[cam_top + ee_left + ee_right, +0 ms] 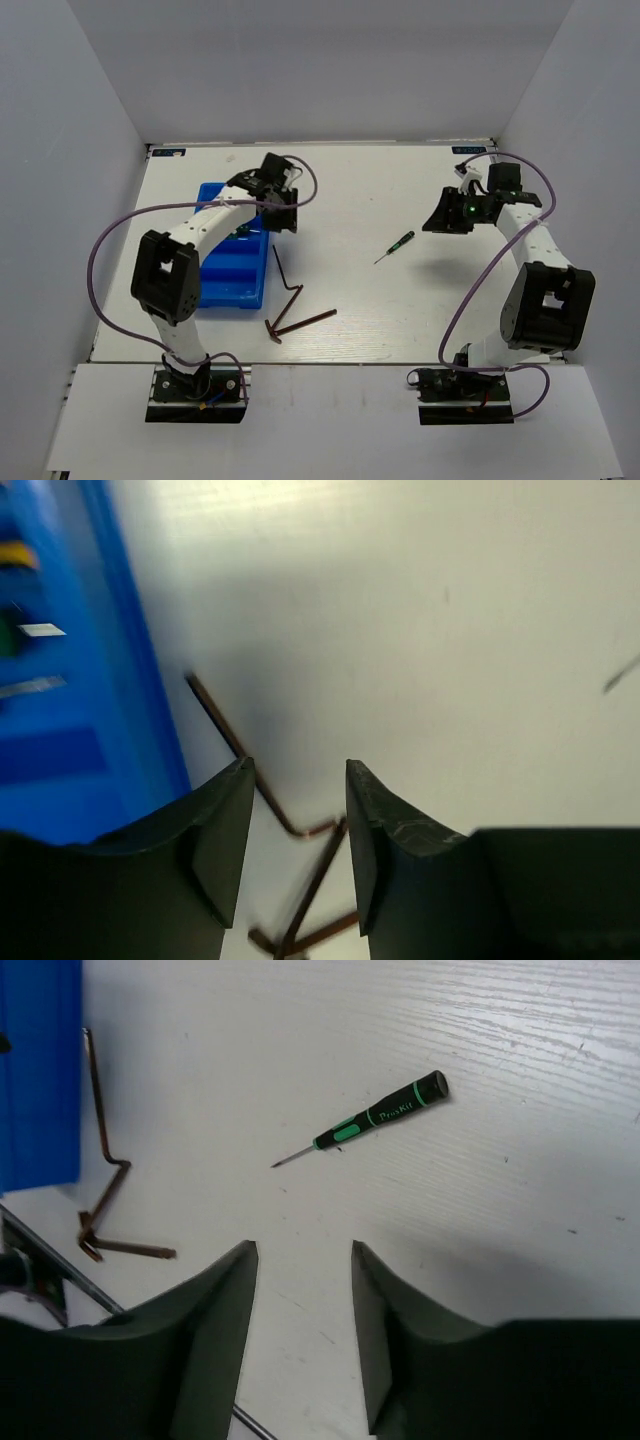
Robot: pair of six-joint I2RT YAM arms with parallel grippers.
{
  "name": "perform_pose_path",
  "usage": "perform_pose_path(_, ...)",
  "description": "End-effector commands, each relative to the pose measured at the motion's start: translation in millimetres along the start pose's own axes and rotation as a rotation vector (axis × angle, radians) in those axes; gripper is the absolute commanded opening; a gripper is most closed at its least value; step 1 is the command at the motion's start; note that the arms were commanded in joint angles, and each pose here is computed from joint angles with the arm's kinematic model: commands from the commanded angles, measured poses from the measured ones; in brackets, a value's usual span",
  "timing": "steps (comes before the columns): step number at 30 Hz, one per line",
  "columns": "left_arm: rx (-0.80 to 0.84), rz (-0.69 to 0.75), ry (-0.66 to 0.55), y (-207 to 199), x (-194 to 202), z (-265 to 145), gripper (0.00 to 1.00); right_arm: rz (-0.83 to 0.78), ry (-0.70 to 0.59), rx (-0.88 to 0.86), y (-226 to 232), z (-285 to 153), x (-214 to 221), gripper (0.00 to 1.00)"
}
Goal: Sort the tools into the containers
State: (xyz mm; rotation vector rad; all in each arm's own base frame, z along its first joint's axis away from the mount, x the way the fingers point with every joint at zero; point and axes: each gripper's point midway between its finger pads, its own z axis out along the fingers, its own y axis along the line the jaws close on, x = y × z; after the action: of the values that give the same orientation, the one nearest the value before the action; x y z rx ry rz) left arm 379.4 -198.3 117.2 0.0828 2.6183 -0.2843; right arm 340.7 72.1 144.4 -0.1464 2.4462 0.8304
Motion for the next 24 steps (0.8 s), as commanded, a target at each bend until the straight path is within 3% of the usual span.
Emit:
perform_pose_path(1, -0.048, 0.097, 0.041, -1.4, 18.8, -39.9, 0.53, -0.024, 0.009, 0.041, -3.6, 1.1, -0.9, 0.33)
perform_pose_path(3, -0.054, 0.066, 0.047, -4.5, 25.4, -40.0, 0.54, -0.015, 0.019, 0.046, -5.6, 3.1, 0.3, 0.2)
perform_pose_path(4, -0.074, 0.067, 0.039, -4.5, 31.6, -43.3, 0.54, -0.012, 0.021, 0.046, -5.2, 3.5, 0.5, 0.18)
perform_pose_path(15, -0.229, -0.009, 0.072, -9.5, 100.8, -13.4, 0.54, 0.018, 0.041, 0.036, -6.5, 10.9, 5.2, 0.2)
perform_pose_path(24, -0.255, -0.107, 0.02, -22.5, 105.5, 8.7, 0.5, 0.024, 0.039, 0.035, -6.9, 9.9, 5.5, 0.2)
